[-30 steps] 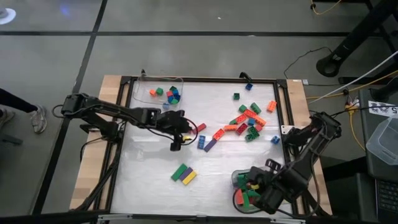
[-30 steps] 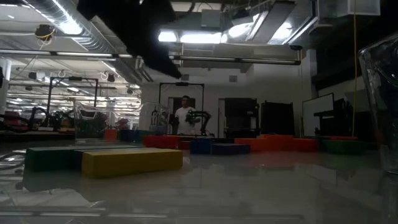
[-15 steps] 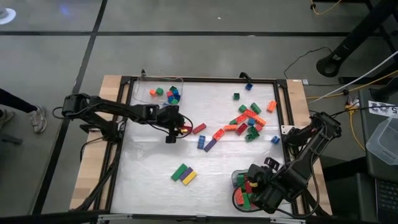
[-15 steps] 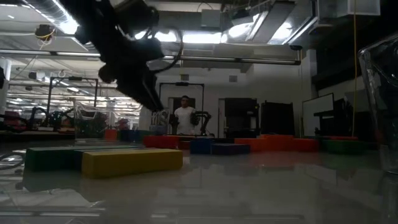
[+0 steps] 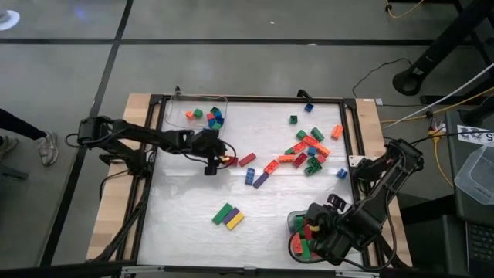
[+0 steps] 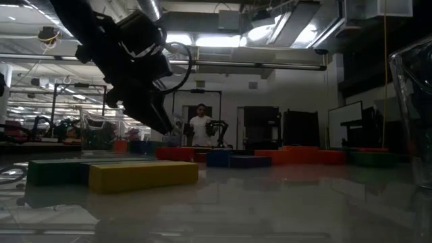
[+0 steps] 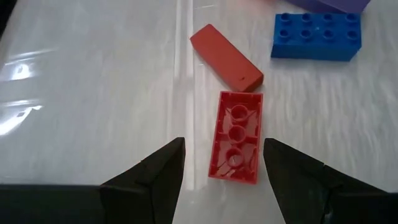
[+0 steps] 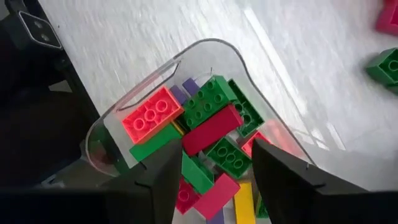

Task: Sort blocks by size
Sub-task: Put the rectangular red game piece into the bottom transparent bin

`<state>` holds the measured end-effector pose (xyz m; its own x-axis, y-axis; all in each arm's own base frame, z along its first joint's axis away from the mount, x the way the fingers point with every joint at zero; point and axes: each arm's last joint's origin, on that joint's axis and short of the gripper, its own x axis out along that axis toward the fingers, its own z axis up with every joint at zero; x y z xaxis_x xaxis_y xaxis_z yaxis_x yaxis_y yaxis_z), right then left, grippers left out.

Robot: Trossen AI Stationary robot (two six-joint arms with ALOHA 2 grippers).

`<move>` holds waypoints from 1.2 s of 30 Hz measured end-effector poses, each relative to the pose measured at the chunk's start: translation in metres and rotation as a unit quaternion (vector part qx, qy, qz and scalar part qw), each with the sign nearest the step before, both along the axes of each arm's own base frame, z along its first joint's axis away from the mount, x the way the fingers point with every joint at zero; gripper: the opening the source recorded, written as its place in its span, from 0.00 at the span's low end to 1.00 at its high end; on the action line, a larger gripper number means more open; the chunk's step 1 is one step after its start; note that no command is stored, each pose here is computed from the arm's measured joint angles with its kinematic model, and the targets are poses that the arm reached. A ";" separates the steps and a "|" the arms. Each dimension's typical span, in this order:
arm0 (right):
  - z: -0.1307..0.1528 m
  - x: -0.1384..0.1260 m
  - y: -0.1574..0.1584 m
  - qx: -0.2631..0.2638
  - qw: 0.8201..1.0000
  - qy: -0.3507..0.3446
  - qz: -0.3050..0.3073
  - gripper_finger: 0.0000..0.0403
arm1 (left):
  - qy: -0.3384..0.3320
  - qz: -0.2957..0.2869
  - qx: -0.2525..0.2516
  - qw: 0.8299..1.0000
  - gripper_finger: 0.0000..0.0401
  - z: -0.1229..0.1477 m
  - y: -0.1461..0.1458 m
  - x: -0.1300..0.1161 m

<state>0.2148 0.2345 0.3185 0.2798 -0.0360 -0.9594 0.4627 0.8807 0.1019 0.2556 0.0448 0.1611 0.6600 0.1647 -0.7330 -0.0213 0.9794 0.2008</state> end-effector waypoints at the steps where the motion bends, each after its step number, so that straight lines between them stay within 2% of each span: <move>1: 0.000 0.000 0.000 -0.001 1.000 -0.001 0.000 0.48 | -0.003 -0.001 -0.001 1.000 0.52 -0.002 0.000 0.000; 12: 0.000 0.001 0.000 -0.008 1.000 -0.011 -0.001 0.48 | -0.007 -0.006 0.000 1.000 0.52 -0.030 0.002 0.012; 20: 0.000 0.001 -0.001 -0.013 1.000 -0.016 0.001 0.48 | 0.014 0.018 -0.019 1.000 0.52 -0.048 0.010 0.014; 23: 0.001 0.003 -0.002 -0.047 0.998 -0.044 0.019 0.48 | 0.013 0.015 -0.033 0.999 0.47 -0.048 0.011 0.014; 27: 0.003 0.007 -0.004 -0.124 0.985 -0.099 0.062 0.48 | 0.009 0.015 -0.049 0.999 0.33 -0.047 0.010 0.013; 28: 0.004 0.008 -0.005 -0.145 0.980 -0.115 0.075 0.48 | 0.006 0.020 -0.064 0.998 0.30 -0.047 0.009 0.014; 31: 0.007 0.013 -0.004 -0.203 0.959 -0.155 0.123 0.48 | -0.002 0.031 -0.124 0.992 0.30 -0.045 0.006 0.016; 36: 0.012 0.026 -0.005 -0.272 0.924 -0.191 0.191 0.48 | -0.031 0.036 -0.259 0.965 0.30 -0.032 0.003 0.028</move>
<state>0.2411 0.2298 0.3300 0.6855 -0.3128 -0.6575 0.1292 0.9409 -0.3130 0.2841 0.0479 0.1292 0.7051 -0.1673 -0.6891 -0.0888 0.9433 -0.3199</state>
